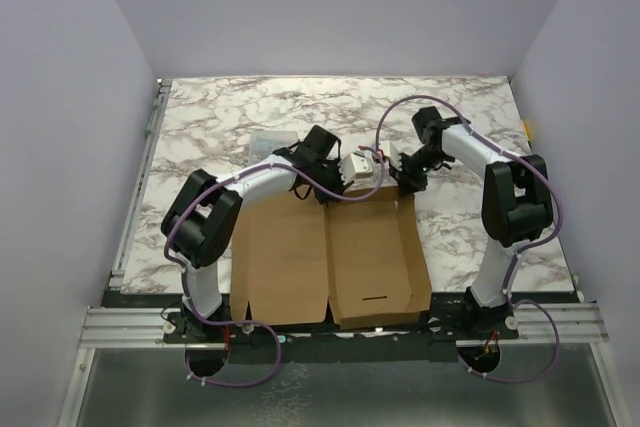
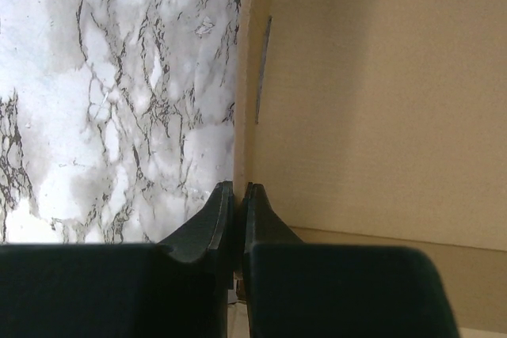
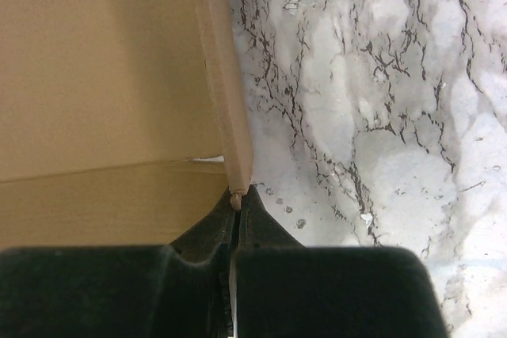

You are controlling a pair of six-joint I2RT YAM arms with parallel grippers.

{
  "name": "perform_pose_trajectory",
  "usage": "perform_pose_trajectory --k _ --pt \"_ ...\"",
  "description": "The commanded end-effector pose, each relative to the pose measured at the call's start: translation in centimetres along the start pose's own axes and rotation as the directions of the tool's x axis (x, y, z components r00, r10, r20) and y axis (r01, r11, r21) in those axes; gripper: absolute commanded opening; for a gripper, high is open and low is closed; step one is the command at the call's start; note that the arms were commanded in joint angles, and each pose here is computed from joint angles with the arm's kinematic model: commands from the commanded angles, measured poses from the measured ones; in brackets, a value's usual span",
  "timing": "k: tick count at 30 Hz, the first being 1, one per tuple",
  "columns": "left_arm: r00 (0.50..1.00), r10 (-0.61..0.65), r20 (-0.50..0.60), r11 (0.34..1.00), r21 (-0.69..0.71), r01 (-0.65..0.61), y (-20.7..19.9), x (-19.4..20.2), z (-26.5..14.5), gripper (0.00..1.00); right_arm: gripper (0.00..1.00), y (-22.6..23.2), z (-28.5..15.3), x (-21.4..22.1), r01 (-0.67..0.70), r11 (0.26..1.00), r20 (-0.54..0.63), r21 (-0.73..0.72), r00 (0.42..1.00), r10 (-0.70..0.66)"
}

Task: Fold the paper box
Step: Fold the paper box at the center of the board.

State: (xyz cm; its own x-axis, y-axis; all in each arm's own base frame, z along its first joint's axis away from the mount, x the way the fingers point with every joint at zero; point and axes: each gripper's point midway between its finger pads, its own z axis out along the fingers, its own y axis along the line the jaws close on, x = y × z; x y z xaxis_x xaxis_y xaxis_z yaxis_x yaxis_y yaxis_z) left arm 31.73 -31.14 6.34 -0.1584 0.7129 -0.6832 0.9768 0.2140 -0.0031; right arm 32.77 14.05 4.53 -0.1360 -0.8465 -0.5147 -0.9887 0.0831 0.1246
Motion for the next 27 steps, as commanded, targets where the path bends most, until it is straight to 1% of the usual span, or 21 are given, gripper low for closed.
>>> perform_pose_trajectory --k 1,5,11,16,21,24,26,27 --pt "0.974 0.11 0.199 0.99 -0.11 -0.09 2.1 -6.2 -2.5 0.0 0.0 3.6 2.2 3.1 -0.112 0.985 -0.148 -0.135 0.985 0.092" --pt "0.965 0.124 0.23 0.988 -0.122 -0.098 1.9 -6.6 -2.8 0.0 0.0 3.8 2.3 3.4 -0.101 0.986 -0.16 -0.134 0.984 0.079" --pt "0.95 0.099 0.297 0.993 -0.089 -0.076 0.7 -6.2 -2.4 0.0 0.0 3.9 2.5 3.4 -0.08 0.987 -0.146 -0.136 0.987 0.06" --pt "0.926 0.09 0.368 0.992 -0.113 -0.052 0.5 -6.3 -3.0 0.0 0.0 4.2 2.7 4.0 -0.072 0.987 -0.166 -0.143 0.985 0.048" --pt "0.916 0.086 0.391 0.993 -0.11 -0.047 0.4 -6.6 -3.0 0.0 0.0 4.4 2.8 3.7 -0.069 0.986 -0.173 -0.153 0.984 0.042" --pt "0.907 0.083 0.413 0.993 -0.11 -0.041 0.5 -7.2 -3.1 0.0 0.0 4.2 2.8 3.9 -0.043 0.991 -0.194 -0.129 0.981 0.017" --pt "0.9 0.077 0.429 0.994 -0.101 -0.037 0.3 -7.6 -3.1 0.0 0.0 4.1 2.6 3.4 -0.034 0.992 -0.175 -0.122 0.985 0.012" --pt "0.897 0.072 0.435 0.995 -0.094 -0.035 0.2 -7.8 -3.1 0.0 0.0 4.2 2.4 2.5 -0.034 0.992 -0.143 -0.125 0.99 0.016"
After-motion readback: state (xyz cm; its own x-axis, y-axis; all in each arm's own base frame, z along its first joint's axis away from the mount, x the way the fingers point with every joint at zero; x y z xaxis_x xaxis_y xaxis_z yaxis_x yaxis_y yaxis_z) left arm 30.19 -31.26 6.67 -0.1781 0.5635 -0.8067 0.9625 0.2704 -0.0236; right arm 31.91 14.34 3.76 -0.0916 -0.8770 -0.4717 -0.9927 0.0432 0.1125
